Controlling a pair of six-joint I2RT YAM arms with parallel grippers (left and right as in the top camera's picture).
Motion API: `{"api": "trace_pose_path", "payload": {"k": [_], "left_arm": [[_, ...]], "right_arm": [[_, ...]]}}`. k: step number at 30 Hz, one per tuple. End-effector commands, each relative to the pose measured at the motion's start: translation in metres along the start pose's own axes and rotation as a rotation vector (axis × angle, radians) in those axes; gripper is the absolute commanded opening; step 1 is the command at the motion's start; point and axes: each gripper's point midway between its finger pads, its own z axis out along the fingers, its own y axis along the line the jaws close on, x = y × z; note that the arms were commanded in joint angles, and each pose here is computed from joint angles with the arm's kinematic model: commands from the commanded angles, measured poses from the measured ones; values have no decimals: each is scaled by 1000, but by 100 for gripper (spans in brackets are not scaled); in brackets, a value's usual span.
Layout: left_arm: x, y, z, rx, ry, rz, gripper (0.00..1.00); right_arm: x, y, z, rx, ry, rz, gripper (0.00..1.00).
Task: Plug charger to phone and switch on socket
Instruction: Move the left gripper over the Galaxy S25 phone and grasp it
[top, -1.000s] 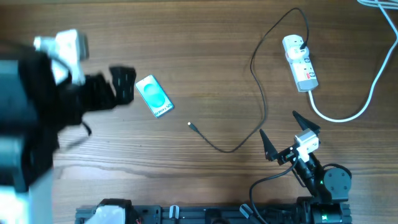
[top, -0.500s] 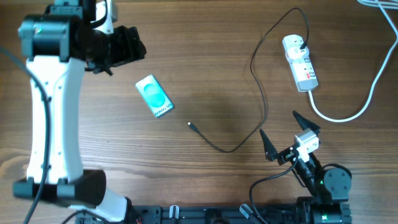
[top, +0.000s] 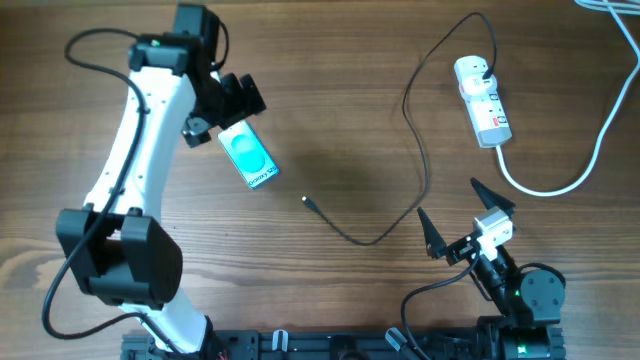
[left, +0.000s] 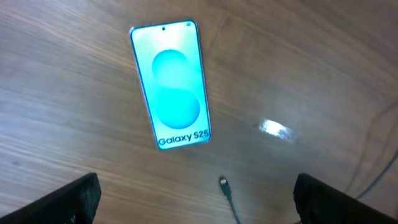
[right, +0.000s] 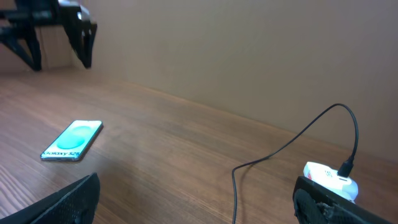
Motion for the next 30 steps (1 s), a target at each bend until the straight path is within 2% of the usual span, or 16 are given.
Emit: {"api": "trace_pose_path", "payload": {"k": [1, 8, 15, 27, 30], "left_arm": [[5, 2, 32, -17, -1, -46, 100], [13, 7, 70, -18, -15, -30, 100], [12, 28, 96, -92, -69, -38, 100], [17, 37, 143, -109, -45, -61, 100], [18, 39, 147, -115, -38, -61, 95]], "right_arm": [[-1, -1, 0, 3, -6, 8, 100], [-1, -1, 0, 3, -6, 8, 100], [-1, -1, 0, 3, -6, 8, 100], [-1, -1, 0, 3, -6, 8, 100], [-1, -1, 0, 3, -6, 8, 100]]}}
